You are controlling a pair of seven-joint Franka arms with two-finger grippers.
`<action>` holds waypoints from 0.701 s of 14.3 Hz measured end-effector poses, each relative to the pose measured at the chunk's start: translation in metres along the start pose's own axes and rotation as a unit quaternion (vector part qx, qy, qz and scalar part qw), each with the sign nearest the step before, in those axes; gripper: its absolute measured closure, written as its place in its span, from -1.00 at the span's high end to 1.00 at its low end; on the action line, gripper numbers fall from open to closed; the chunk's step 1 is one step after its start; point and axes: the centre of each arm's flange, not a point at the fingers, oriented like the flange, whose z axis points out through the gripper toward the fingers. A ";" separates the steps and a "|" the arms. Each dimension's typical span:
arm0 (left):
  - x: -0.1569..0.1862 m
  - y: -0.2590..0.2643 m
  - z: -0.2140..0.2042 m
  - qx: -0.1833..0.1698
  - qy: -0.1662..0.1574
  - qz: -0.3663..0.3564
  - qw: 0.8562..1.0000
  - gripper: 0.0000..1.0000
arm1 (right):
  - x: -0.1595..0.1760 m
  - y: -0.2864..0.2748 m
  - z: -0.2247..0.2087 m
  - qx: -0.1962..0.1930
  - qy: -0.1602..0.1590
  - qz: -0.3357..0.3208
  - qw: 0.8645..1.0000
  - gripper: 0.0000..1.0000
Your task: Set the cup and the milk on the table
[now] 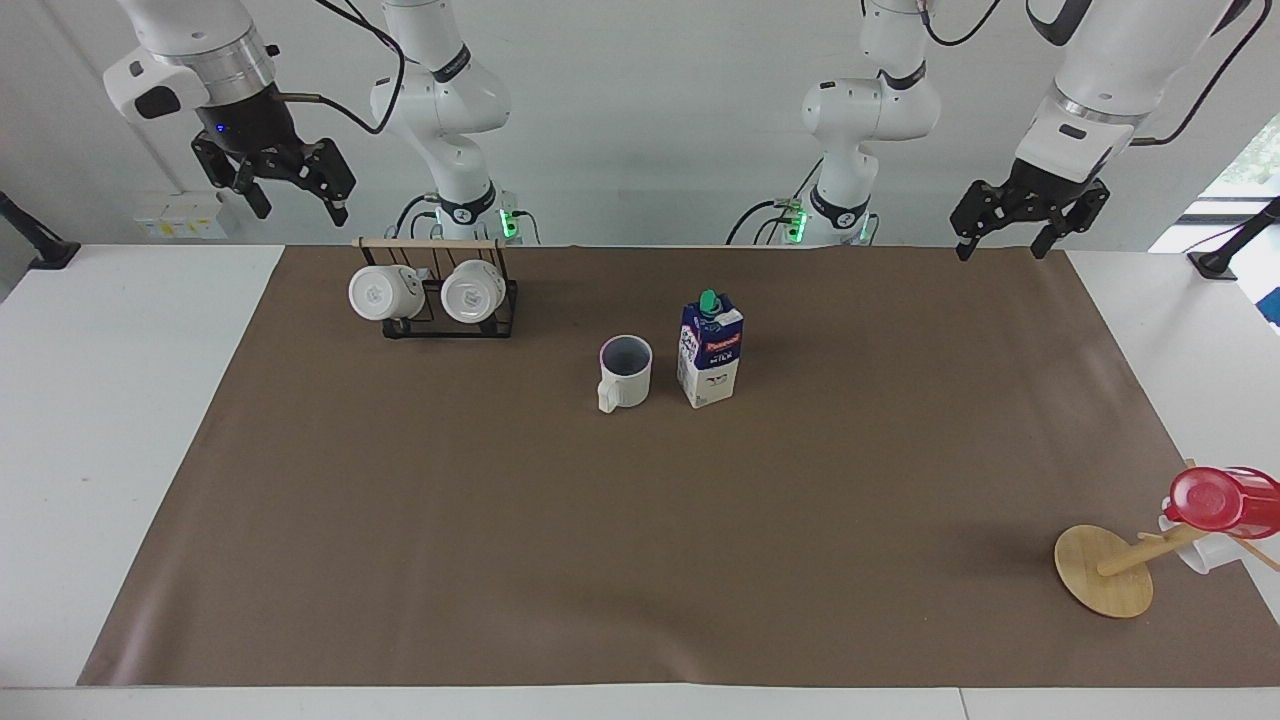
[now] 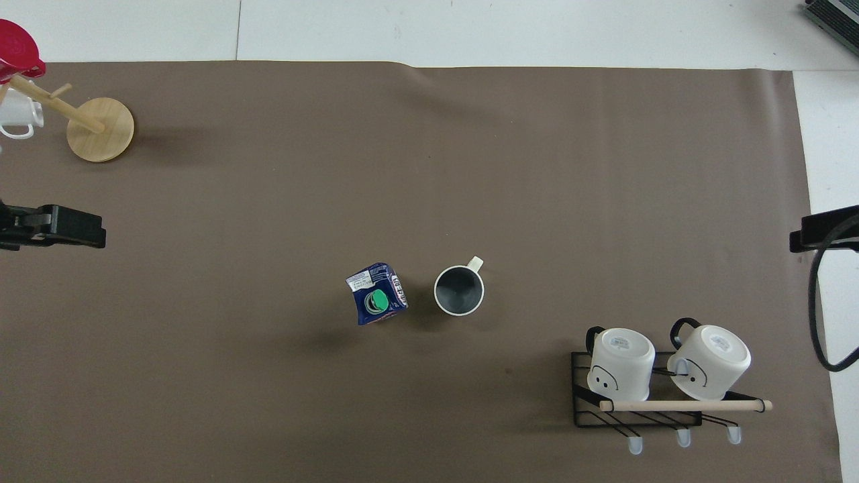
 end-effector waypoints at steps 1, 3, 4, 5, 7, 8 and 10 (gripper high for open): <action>0.001 -0.003 0.001 0.000 -0.002 -0.003 1.000 1.00 | 0.000 0.000 0.000 0.000 0.000 0.000 1.000 1.00; 0.000 -0.007 0.001 0.000 -0.005 -0.007 1.000 1.00 | 0.000 0.000 0.000 0.000 0.000 0.000 1.000 1.00; 0.000 -0.008 0.001 0.000 -0.007 -0.008 1.000 1.00 | 0.000 0.000 0.000 0.000 0.000 0.000 1.000 1.00; -0.001 -0.008 0.001 0.001 -0.009 -0.007 1.000 1.00 | 0.000 0.000 0.000 0.000 0.000 0.000 1.000 1.00; -0.001 -0.004 0.001 0.001 -0.011 -0.004 1.000 1.00 | 0.000 0.000 0.000 0.000 0.000 0.000 1.000 1.00; -0.001 -0.002 0.001 0.001 -0.011 -0.002 1.000 1.00 | 0.000 0.000 0.000 0.000 0.000 0.000 1.000 1.00; -0.002 0.002 0.001 0.001 -0.011 0.002 1.000 1.00 | 0.000 0.000 0.000 0.000 0.000 0.000 1.000 1.00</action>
